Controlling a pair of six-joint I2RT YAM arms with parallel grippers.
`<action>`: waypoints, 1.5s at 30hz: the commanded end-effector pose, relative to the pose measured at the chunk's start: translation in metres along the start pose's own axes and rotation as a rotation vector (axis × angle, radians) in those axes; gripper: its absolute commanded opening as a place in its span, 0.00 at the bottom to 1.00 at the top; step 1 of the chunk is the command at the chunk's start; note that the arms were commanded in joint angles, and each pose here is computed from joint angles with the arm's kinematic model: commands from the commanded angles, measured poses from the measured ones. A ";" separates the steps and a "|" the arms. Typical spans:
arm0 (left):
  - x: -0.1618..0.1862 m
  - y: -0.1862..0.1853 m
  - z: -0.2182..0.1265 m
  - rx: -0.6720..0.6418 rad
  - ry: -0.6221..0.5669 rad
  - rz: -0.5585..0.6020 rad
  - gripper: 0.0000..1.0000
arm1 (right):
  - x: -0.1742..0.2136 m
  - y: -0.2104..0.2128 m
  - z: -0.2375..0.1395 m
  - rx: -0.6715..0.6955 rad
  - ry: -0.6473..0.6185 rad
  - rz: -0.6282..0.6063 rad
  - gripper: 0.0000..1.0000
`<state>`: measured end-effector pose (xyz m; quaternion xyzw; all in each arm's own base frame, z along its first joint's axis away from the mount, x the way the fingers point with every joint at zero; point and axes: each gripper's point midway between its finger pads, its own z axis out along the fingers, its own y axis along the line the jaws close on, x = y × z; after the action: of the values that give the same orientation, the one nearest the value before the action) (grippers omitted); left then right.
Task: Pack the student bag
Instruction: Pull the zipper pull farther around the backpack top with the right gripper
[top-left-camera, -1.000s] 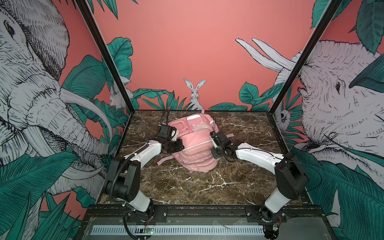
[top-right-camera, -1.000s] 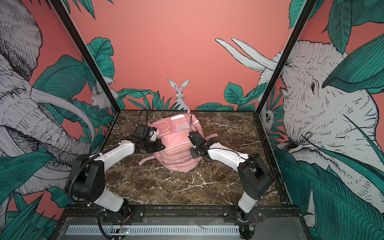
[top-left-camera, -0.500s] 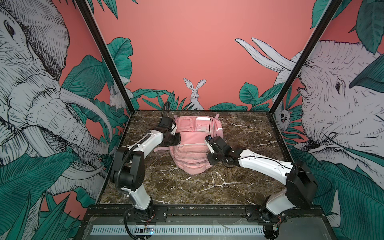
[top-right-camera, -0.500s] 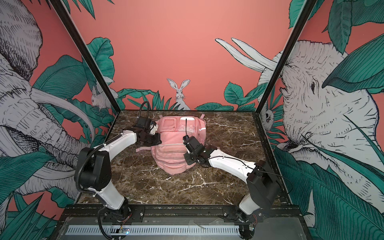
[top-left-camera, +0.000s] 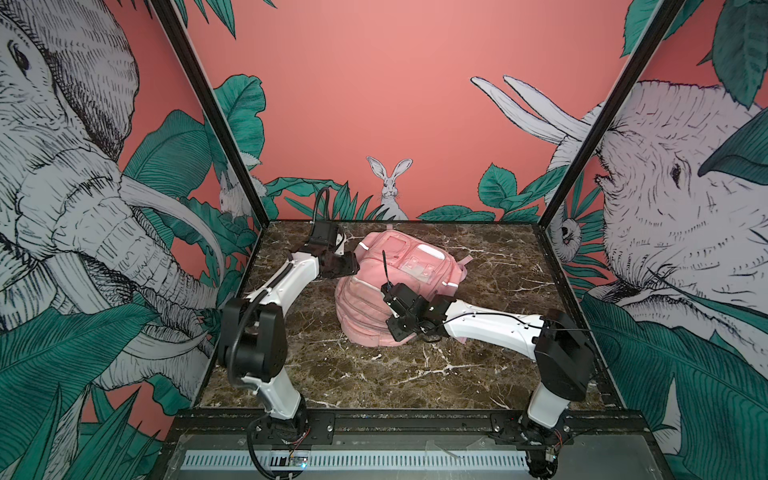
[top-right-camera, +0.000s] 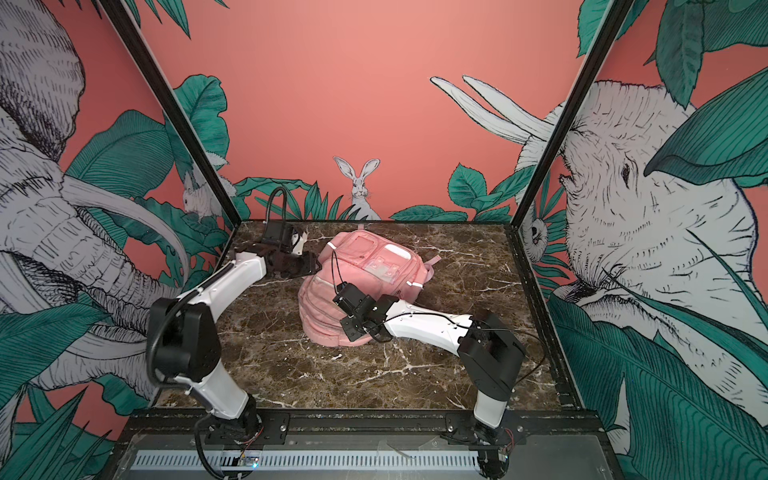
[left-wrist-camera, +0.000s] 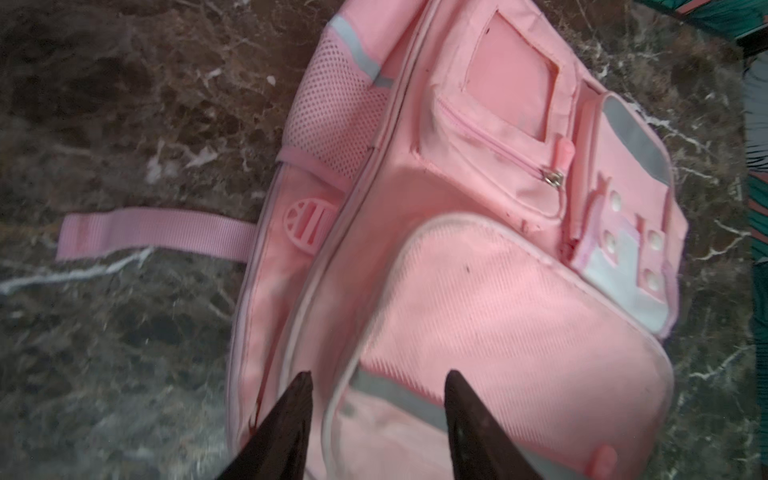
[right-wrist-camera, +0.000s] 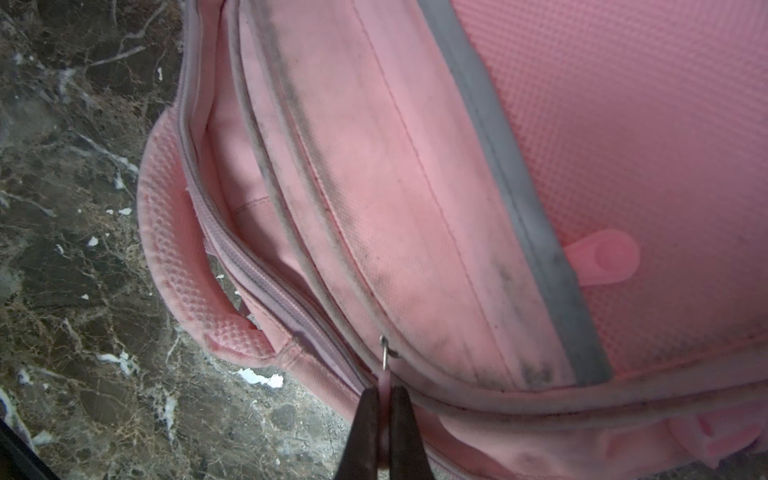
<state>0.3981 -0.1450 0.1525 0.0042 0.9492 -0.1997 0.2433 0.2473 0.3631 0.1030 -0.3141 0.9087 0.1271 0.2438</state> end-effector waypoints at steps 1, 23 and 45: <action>0.027 -0.018 -0.030 0.111 -0.021 -0.072 0.58 | -0.006 0.009 -0.003 -0.019 -0.009 -0.010 0.00; 0.086 -0.033 0.020 0.290 -0.034 -0.240 0.53 | 0.019 -0.029 -0.011 0.068 0.017 0.005 0.00; 0.097 -0.019 0.028 0.237 -0.010 -0.237 0.00 | 0.022 -0.151 -0.029 0.257 -0.019 0.195 0.00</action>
<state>0.3244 -0.1965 0.1012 -0.0697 0.9044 -0.3650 0.2098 0.2966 0.2550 0.1104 -0.2234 0.9308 0.0913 0.2744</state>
